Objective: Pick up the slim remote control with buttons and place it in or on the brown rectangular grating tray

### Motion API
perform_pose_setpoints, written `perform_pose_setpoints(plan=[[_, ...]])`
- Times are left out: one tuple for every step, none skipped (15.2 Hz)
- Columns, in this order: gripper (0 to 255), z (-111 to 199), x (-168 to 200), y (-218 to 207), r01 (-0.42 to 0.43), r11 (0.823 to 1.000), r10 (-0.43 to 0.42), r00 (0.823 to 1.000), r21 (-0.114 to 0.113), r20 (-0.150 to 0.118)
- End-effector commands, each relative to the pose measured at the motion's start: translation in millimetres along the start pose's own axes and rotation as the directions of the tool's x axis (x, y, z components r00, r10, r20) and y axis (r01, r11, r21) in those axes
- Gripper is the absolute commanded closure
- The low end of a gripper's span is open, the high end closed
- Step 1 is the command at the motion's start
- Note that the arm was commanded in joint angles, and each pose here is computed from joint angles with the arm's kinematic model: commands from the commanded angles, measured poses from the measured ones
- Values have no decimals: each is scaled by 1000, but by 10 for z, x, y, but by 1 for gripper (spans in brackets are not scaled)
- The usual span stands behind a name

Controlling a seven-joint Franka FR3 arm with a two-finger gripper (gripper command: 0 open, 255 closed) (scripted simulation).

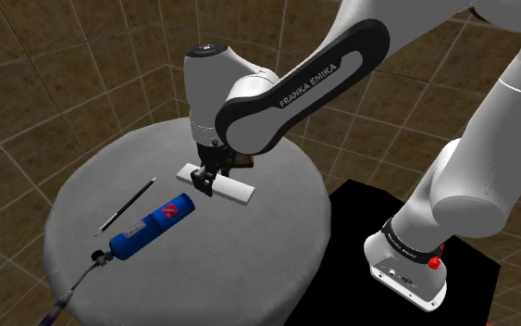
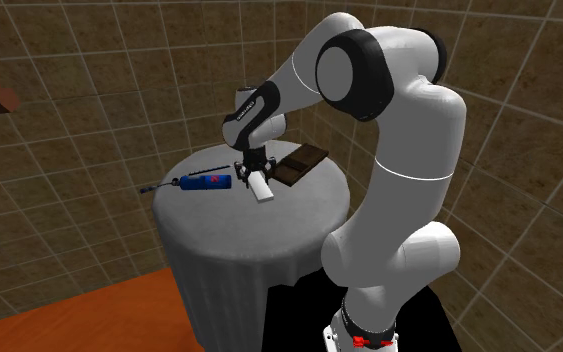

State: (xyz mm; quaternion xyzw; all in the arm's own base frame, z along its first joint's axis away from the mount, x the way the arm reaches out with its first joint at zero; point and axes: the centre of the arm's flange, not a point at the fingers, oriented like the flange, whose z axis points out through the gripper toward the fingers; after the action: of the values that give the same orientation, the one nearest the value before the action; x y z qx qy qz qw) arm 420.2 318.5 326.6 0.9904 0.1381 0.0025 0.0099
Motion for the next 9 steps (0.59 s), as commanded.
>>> perform_pose_setpoints(plan=[[255,10,-3,-1,-1,1000,1,1000,0,2],[255,8,-2,-2,-1,1000,1,1000,0,2],[255,8,-3,-1,-1,1000,1,1000,0,2],[255,7,-3,1,-1,1000,1,1000,0,2],[255,-46,-3,2,-1,1000,1,1000,0,2],[255,-99,-2,3,-1,1000,1,1000,0,2],[255,-152,-2,4,-1,1000,1,1000,0,2],[255,-205,-2,5,-1,1000,1,1000,0,2],[255,-257,-2,6,-1,1000,1,1000,0,2]])
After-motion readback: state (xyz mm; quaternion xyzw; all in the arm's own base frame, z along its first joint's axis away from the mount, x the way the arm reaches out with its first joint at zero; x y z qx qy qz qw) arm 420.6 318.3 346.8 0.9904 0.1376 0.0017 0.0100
